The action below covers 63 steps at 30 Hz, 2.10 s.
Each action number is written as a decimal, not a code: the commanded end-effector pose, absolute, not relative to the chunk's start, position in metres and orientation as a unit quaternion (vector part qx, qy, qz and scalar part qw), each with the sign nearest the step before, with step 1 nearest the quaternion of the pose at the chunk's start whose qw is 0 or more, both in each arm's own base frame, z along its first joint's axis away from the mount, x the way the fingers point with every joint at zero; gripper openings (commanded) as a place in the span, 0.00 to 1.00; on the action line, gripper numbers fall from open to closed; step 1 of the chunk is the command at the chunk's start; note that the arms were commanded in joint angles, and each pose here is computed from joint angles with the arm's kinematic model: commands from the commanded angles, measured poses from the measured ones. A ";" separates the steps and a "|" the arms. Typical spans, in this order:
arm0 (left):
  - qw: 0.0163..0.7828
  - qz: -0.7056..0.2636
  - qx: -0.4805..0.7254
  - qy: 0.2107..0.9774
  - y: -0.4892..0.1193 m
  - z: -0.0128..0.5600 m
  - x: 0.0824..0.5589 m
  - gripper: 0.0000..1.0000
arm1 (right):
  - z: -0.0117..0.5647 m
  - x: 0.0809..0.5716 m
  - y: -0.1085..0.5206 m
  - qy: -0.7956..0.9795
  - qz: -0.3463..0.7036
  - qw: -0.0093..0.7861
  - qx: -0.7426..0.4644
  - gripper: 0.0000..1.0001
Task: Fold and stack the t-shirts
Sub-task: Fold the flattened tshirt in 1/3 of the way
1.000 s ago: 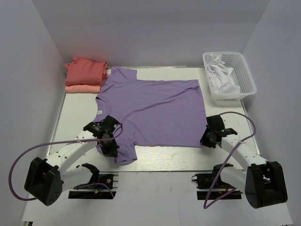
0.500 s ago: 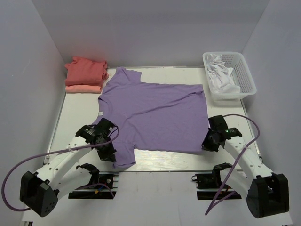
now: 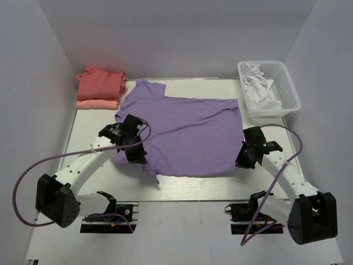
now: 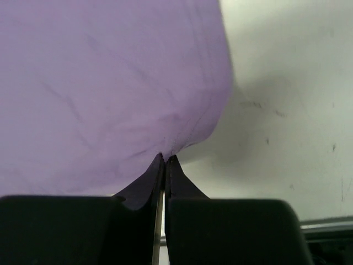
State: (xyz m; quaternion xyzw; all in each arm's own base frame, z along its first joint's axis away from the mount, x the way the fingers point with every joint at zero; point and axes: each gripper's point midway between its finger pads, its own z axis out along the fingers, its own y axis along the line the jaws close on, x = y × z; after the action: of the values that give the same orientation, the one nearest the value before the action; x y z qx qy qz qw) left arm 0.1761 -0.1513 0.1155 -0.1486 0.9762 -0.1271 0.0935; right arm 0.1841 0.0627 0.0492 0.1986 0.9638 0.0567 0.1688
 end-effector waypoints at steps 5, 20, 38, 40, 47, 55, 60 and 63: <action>0.178 -0.098 -0.141 0.969 -0.157 0.133 0.253 0.00 | 0.089 0.247 0.065 0.954 0.052 0.246 0.165 0.00; 0.304 -0.093 -0.179 0.931 -0.128 0.175 0.364 0.00 | 0.112 0.305 0.050 0.946 -0.011 0.277 0.166 0.00; 0.389 -0.055 -0.172 0.903 -0.085 0.185 0.436 0.00 | 0.097 0.346 0.039 0.961 -0.027 0.226 0.157 0.00; 0.395 -0.066 -0.151 0.904 -0.092 0.179 0.450 0.00 | 0.100 0.355 0.040 0.959 -0.023 0.235 0.155 0.00; 0.385 -0.057 -0.115 0.914 -0.094 0.157 0.486 0.16 | 0.091 0.394 0.040 0.955 -0.024 0.263 0.131 0.25; 0.387 -0.038 -0.106 0.915 -0.090 0.157 0.541 1.00 | 0.106 0.413 0.057 0.956 0.007 0.282 0.078 0.45; 0.374 -0.045 -0.117 0.919 -0.086 0.168 0.523 1.00 | 0.131 0.399 0.087 0.942 0.092 0.322 0.042 0.90; 0.373 -0.045 -0.117 0.919 -0.079 0.173 0.488 1.00 | 0.131 0.382 0.097 0.940 0.122 0.319 0.027 0.90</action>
State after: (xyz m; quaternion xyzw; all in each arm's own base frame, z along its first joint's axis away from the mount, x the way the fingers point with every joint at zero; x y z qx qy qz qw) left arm 0.5268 -0.0851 0.1358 -0.1149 0.9244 -0.0362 0.3619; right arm 0.3860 0.0761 0.1176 0.0607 0.9506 0.0678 0.2969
